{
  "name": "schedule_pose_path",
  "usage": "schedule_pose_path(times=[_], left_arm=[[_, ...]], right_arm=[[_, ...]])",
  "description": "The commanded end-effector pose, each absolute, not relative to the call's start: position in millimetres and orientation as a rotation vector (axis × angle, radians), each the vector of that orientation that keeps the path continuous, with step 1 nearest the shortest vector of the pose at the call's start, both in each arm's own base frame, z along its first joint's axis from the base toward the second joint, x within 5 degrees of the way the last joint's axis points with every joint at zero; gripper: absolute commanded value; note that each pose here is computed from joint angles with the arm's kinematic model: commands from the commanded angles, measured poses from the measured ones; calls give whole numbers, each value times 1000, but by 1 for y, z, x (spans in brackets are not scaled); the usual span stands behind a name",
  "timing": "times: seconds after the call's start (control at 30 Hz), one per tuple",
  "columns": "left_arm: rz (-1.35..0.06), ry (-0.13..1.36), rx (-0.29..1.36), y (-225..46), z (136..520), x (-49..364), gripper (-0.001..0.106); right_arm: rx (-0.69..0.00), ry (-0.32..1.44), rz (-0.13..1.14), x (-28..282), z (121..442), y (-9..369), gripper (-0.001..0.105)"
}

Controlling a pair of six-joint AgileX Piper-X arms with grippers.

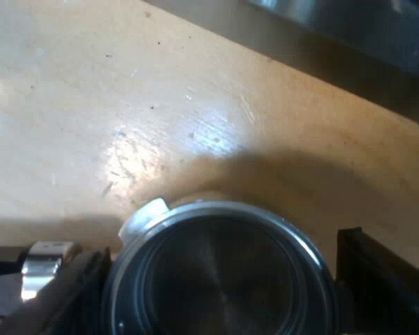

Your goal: Put the handle in the coffee machine

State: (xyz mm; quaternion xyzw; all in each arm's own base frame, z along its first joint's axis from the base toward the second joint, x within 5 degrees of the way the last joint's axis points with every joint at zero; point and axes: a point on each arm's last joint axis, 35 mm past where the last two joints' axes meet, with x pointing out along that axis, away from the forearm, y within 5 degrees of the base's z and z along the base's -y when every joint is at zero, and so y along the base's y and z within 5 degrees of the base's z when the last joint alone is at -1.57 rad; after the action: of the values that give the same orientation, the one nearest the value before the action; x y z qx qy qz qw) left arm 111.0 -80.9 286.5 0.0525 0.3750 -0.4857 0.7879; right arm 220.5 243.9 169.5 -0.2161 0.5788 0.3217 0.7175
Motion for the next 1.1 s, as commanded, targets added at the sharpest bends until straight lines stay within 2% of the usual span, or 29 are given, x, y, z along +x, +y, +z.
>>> schedule_pose_path(times=[0.03, 0.3, 0.57, 0.83, 1.1], left_arm=[[-1043, 791, 120, -81, 288, 112, 74], [-1065, 762, 166, -81, 288, 112, 74], [-1075, 749, 188, -81, 288, 112, 74], [-1232, 727, 137, -84, 290, 107, 74], [-1269, 684, 192, -84, 290, 107, 74]], right_arm=[[-447, 1290, 712, 216, 185, 240, 0], [-403, 1308, 669, 208, 204, 231, 0], [-397, 1297, 672, 199, 225, 221, 0], [-379, 1266, 666, 189, 248, 210, 0], [-348, 1235, 666, 184, 261, 204, 0]])
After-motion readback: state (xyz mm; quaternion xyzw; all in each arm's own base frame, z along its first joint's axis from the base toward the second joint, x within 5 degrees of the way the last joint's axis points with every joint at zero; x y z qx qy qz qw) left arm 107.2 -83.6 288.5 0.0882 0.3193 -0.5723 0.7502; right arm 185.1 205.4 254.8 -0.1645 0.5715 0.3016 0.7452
